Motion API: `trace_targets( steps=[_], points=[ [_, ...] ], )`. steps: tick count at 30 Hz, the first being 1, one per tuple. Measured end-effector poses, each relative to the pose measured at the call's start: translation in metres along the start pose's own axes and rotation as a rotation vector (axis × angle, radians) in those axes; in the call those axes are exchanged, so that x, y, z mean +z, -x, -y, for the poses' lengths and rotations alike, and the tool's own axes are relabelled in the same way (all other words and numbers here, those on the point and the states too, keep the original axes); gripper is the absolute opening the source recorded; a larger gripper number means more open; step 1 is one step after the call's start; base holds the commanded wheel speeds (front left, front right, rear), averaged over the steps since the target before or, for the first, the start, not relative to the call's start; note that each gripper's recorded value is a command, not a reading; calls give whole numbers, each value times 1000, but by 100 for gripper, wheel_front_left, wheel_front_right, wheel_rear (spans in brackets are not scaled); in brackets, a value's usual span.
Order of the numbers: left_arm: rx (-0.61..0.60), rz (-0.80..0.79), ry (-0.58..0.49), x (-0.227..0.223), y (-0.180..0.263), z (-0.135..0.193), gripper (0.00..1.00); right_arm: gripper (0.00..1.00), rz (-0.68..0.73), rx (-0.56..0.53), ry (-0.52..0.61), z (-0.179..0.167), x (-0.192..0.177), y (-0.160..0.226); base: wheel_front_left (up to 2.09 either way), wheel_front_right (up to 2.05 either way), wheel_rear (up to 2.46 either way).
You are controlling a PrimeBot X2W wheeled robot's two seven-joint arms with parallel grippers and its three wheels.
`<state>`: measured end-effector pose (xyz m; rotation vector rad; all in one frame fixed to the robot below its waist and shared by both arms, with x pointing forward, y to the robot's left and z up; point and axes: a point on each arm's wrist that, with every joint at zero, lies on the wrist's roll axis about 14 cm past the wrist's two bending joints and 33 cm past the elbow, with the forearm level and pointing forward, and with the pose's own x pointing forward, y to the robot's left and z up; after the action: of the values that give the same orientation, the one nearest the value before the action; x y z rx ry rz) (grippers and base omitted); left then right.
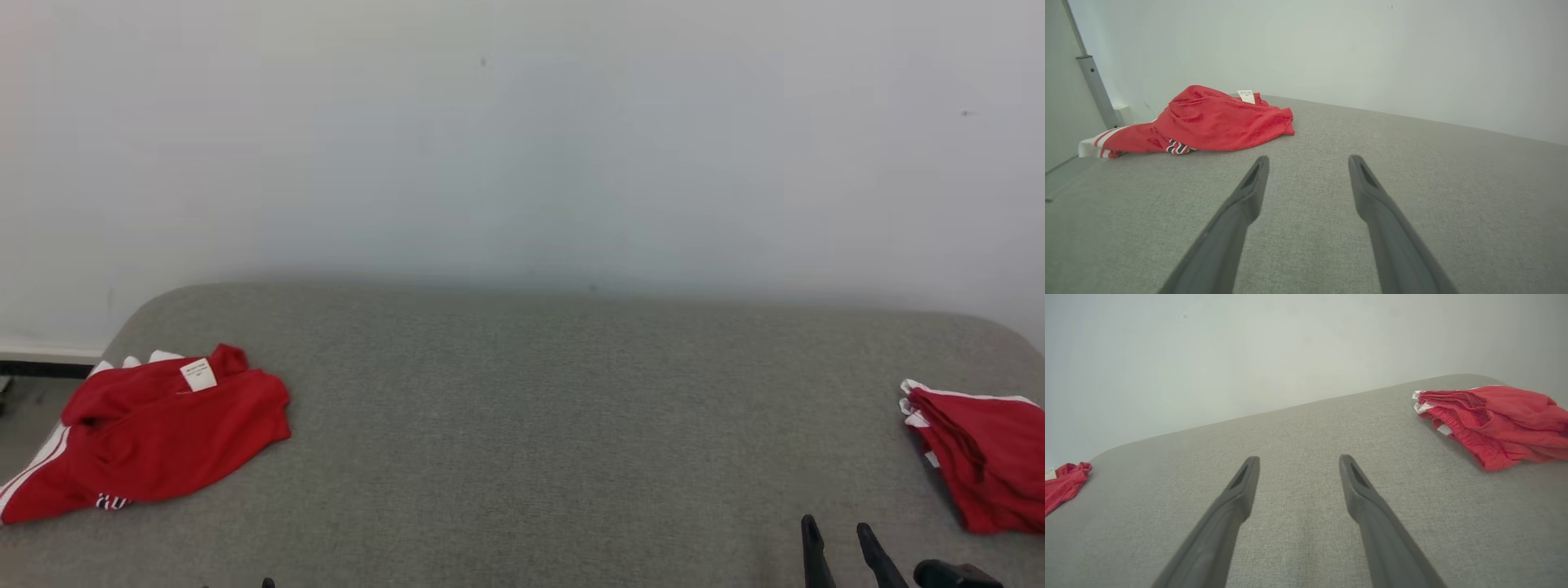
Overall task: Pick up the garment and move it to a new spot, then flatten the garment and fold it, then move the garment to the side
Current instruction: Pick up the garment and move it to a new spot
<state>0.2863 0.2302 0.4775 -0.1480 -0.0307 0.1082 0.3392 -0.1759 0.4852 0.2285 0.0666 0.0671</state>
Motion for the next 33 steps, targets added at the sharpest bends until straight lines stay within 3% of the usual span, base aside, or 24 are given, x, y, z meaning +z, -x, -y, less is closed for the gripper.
trace_targets(
  steps=[9,22,33],
  points=[
    [149,18,-25,3,38,-53,100,100,-67,186,0,-62,-24,-20,0,0,0],
    [480,69,-15,18,108,-127,100,100,-114,558,54,-196,-35,-54,0,0,0],
    [578,44,-14,14,129,-140,100,100,-182,638,60,-223,-61,-60,0,0,0]
  ],
)
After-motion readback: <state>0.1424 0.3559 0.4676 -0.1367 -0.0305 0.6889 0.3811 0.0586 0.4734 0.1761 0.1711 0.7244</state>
